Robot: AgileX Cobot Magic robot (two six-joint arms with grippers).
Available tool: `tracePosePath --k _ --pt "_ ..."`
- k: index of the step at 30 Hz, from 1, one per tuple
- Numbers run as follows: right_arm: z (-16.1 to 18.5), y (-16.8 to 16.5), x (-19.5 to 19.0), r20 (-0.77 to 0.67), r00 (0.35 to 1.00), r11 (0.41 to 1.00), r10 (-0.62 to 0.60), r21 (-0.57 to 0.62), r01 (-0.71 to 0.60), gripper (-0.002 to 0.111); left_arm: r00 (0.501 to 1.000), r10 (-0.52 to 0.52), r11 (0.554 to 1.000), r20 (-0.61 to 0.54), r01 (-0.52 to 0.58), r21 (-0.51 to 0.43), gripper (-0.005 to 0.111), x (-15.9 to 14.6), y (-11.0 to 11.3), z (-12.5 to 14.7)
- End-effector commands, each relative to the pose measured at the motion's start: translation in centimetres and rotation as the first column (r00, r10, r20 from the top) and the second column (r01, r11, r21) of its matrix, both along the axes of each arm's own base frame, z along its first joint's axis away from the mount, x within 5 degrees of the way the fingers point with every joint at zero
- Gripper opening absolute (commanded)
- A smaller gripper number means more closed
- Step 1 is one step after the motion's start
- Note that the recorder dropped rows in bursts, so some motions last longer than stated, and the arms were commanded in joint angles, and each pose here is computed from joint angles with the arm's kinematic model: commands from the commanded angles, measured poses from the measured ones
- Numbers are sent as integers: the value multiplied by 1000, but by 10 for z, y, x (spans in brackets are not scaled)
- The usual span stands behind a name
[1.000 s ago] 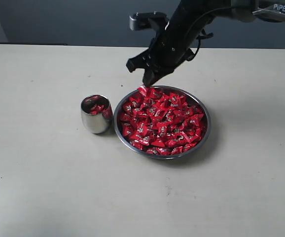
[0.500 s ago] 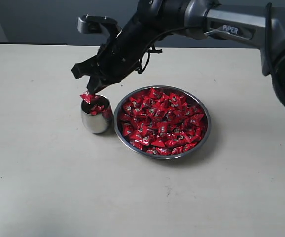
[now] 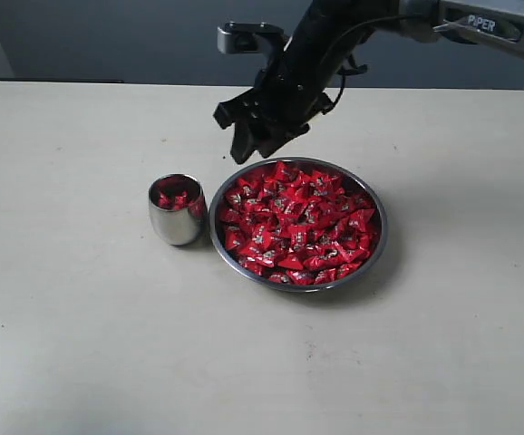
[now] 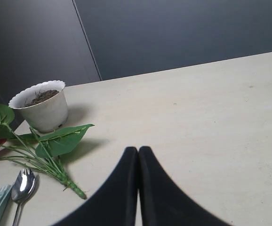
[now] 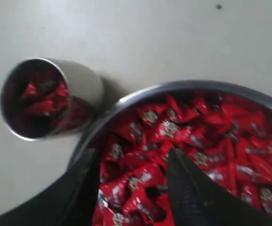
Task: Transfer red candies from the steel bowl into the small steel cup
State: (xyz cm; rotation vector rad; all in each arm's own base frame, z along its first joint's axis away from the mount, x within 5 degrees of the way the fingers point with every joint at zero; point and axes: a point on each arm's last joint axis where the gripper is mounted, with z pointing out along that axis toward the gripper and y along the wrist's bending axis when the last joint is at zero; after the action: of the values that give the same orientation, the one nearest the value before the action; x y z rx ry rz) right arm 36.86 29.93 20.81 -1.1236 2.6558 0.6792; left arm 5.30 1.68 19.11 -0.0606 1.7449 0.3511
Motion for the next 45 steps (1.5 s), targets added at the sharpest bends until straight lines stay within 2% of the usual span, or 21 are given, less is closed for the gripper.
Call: tracePosePath --k 1,9,13,21,28,32,34,35,37,42,45 --pt "-10 -26 3 -40 999 991 -4 -133 -2 45 1000 -5 1000 15 5 4 0 0 0 1" --pt "-38 -37 -14 -171 985 977 3 -210 -40 45 1000 -5 1000 15 5 4 0 0 0 1" --pt "-43 -41 -15 -169 986 967 12 -247 -54 45 1000 -5 1000 15 5 4 0 0 0 1" --pt "-52 -41 -22 -216 976 969 0 -240 -53 45 1000 -5 1000 15 5 4 0 0 0 1" --pt "-62 -43 -22 -200 980 967 -11 -250 -40 45 1000 -5 1000 15 5 4 0 0 0 1" --pt "-82 -42 -22 -240 971 962 -18 -270 -49 45 1000 -5 1000 15 5 4 0 0 0 1" --pt "-86 -42 -19 -222 974 961 -42 -274 -21 39 1000 -5 1000 15 5 4 0 0 0 1" --pt "-86 -42 -18 -211 976 962 -49 -273 -10 20 1000 -5 1000 15 5 4 0 0 0 1" --pt "-78 -41 -18 -192 980 965 -53 -262 1 1 1000 -5 1000 15 5 4 0 0 0 1" --pt "-41 -41 -16 -91 994 979 -56 -200 37 -1 1000 -5 1000 15 5 4 0 0 0 1" --pt "-30 -42 -17 -71 996 982 -55 -186 41 -1 1000 -5 1000 15 5 4 0 0 0 1"
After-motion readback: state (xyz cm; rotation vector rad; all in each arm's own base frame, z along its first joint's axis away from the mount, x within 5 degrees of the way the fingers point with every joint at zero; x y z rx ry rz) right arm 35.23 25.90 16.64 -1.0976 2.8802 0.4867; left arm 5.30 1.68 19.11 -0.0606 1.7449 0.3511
